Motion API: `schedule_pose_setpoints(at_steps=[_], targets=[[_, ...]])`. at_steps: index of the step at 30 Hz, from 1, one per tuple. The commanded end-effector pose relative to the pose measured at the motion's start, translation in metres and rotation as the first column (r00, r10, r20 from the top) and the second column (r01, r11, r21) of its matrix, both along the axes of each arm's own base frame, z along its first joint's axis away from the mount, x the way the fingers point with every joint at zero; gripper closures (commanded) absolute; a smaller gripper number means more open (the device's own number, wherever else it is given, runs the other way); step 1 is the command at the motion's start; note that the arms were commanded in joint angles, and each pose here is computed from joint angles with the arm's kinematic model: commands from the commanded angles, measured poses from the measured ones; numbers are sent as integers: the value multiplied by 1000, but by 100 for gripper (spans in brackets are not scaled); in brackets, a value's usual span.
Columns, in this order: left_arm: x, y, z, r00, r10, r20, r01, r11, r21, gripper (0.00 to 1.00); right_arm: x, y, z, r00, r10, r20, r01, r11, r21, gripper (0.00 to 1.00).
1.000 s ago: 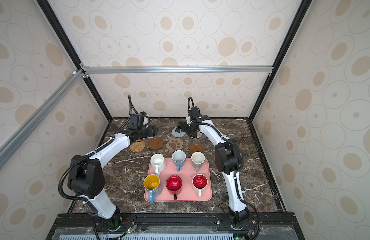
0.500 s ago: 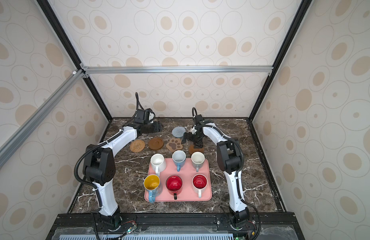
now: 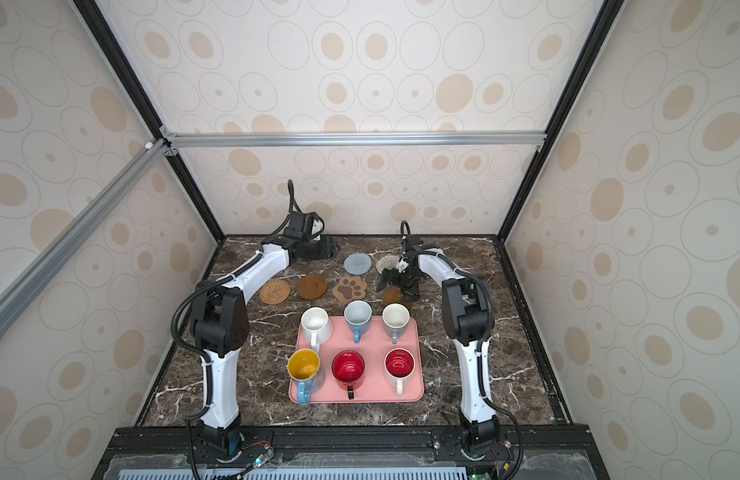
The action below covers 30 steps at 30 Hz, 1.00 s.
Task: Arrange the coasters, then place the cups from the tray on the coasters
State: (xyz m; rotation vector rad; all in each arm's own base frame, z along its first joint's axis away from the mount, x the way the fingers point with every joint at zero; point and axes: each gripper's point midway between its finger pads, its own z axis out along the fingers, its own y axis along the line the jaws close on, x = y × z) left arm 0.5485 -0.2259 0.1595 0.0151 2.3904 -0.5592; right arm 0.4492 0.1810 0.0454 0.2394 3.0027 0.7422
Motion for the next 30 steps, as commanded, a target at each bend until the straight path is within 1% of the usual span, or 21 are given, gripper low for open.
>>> schedule_pose_setpoints(at_steps=[1, 5, 8, 12, 16, 18, 19, 21, 23, 25, 27, 30], targets=[[2, -23, 1, 999, -40, -17, 39, 999, -10, 27, 5, -49, -17, 995, -103, -18, 100, 988, -121, 0], [11, -49, -3, 997, -75, -23, 75, 997, -17, 27, 18, -79, -15, 986, -164, 5, 163, 974, -157, 0], [19, -68, -8, 995, -95, -28, 94, 994, -52, 27, 26, -98, -13, 980, -198, 21, 198, 963, -180, 0], [27, -88, -16, 994, -105, -38, 100, 989, -105, 27, 33, -133, -12, 966, -258, 32, 258, 932, -254, 0], [29, -105, -25, 992, -117, -47, 108, 981, -164, 26, 37, -164, -10, 946, -319, 59, 321, 893, -316, 0], [30, -111, -29, 991, -121, -49, 110, 977, -181, 26, 41, -174, -5, 936, -344, 73, 348, 882, -318, 0], [30, -112, -30, 992, -120, -50, 109, 976, -187, 26, 42, -175, -1, 934, -349, 79, 356, 883, -305, 0], [31, -114, -34, 992, -117, -55, 104, 976, -194, 26, 51, -167, 11, 934, -339, 112, 356, 902, -242, 0], [32, -113, -37, 993, -103, -61, 90, 977, -194, 26, 63, -149, 28, 933, -322, 158, 343, 932, -122, 0], [35, -111, -38, 995, -88, -55, 76, 979, -190, 26, 74, -132, 49, 924, -318, 213, 323, 946, 10, 0], [37, -110, -40, 996, -76, -51, 65, 980, -186, 26, 85, -114, 68, 909, -328, 256, 300, 943, 144, 0], [40, -109, -42, 997, -56, -48, 46, 981, -187, 26, 97, -89, 83, 903, -332, 273, 256, 925, 280, 0]])
